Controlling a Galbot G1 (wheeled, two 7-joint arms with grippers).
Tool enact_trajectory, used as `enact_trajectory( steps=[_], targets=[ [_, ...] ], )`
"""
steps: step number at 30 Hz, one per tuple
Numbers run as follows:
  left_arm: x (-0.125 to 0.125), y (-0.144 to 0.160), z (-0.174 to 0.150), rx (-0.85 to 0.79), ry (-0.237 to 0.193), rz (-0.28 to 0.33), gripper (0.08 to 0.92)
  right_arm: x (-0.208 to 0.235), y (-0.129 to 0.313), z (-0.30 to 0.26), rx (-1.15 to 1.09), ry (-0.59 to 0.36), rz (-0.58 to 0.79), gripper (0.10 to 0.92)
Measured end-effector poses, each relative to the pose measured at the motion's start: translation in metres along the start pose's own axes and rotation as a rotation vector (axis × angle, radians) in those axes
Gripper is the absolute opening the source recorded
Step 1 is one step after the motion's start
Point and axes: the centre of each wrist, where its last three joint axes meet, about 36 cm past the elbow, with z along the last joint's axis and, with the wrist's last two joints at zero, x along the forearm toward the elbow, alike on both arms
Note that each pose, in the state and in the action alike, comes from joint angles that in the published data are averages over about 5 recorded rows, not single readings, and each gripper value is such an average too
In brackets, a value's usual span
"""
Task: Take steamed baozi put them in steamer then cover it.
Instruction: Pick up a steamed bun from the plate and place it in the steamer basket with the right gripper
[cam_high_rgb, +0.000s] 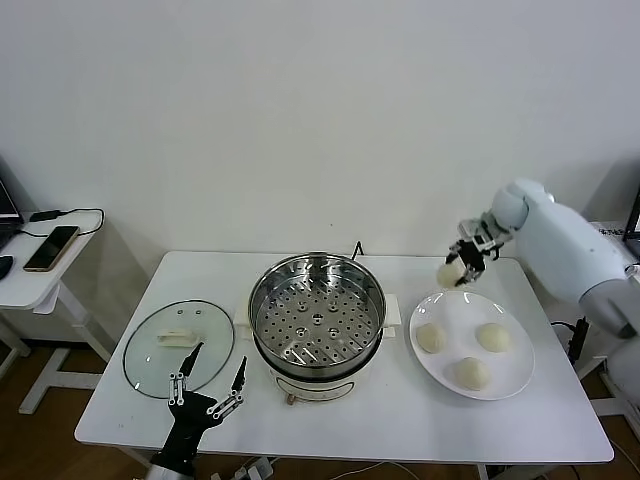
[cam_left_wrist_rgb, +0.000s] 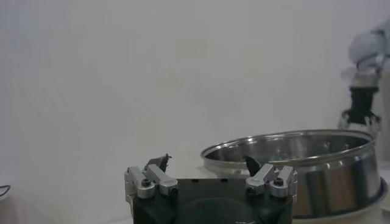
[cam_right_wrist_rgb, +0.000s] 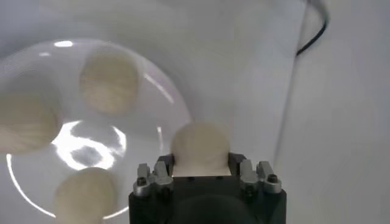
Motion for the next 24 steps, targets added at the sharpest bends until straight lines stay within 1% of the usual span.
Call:
enact_trajectory(
  steps=[6,10,16,24],
  targets=[
    [-0.002,-0.002,-0.003,0.003,-0.009,0.001,0.823,0.048,-0.044,-0.078,0.247,-0.042,0.005,0.647],
    [-0.002,-0.001,-0.003,0.0,-0.01,-0.001,0.823,0.056,-0.063,-0.135,0.408,-0.054,-0.032,0.652],
    [-0.002,0.001,-0.004,-0.002,-0.013,-0.006,0.823,0.041,-0.077,-0.206,0.598,-0.055,-0.101,0.653],
    [-0.002,0.002,-0.006,-0.005,-0.02,-0.016,0.823,-0.009,-0.079,-0.262,0.76,-0.048,-0.179,0.645]
  ],
)
